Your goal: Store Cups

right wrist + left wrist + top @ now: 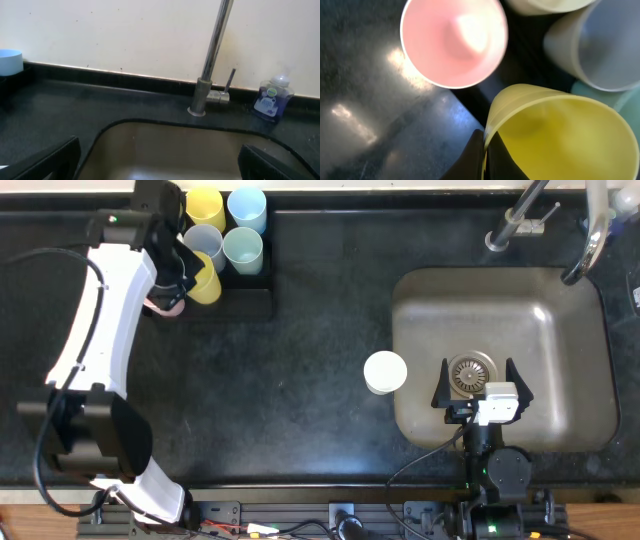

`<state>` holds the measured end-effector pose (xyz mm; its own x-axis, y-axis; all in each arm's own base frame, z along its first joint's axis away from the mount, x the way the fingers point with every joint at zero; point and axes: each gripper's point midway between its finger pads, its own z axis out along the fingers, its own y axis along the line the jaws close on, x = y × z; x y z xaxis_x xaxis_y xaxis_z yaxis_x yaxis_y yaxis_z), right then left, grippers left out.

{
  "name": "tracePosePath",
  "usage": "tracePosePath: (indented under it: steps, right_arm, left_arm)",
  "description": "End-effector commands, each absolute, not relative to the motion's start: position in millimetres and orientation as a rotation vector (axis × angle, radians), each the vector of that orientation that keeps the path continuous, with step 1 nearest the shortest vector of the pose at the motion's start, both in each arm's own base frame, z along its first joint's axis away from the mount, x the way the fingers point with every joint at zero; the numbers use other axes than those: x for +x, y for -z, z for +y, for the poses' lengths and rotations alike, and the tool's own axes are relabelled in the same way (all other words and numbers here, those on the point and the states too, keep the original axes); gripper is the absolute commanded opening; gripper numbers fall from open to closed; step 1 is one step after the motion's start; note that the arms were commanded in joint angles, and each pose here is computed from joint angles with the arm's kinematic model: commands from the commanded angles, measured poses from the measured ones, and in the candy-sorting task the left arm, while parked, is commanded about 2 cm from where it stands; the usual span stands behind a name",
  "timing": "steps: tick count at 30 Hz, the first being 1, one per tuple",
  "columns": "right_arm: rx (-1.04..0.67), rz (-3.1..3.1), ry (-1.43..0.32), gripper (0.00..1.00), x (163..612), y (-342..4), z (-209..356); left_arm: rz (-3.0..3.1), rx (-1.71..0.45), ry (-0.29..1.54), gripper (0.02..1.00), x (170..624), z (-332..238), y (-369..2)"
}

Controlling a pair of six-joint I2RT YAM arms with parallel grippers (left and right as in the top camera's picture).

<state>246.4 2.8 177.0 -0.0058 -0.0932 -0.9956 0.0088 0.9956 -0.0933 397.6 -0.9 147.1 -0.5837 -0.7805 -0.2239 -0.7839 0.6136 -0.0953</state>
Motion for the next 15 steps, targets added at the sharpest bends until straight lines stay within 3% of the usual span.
tracePosePath:
  steps: [1, 15]
  right_arm:
    - [-0.064, 1.576, 0.092, 0.998, 247, -173, 1]
    - [-0.064, 1.576, 0.092, 0.998, 247, -173, 1]
  left_arm:
    - [2.573, -1.399, -0.034, 0.036, 390, -2, -126]
    - [2.521, -1.416, -0.034, 0.036, 405, 0, -113]
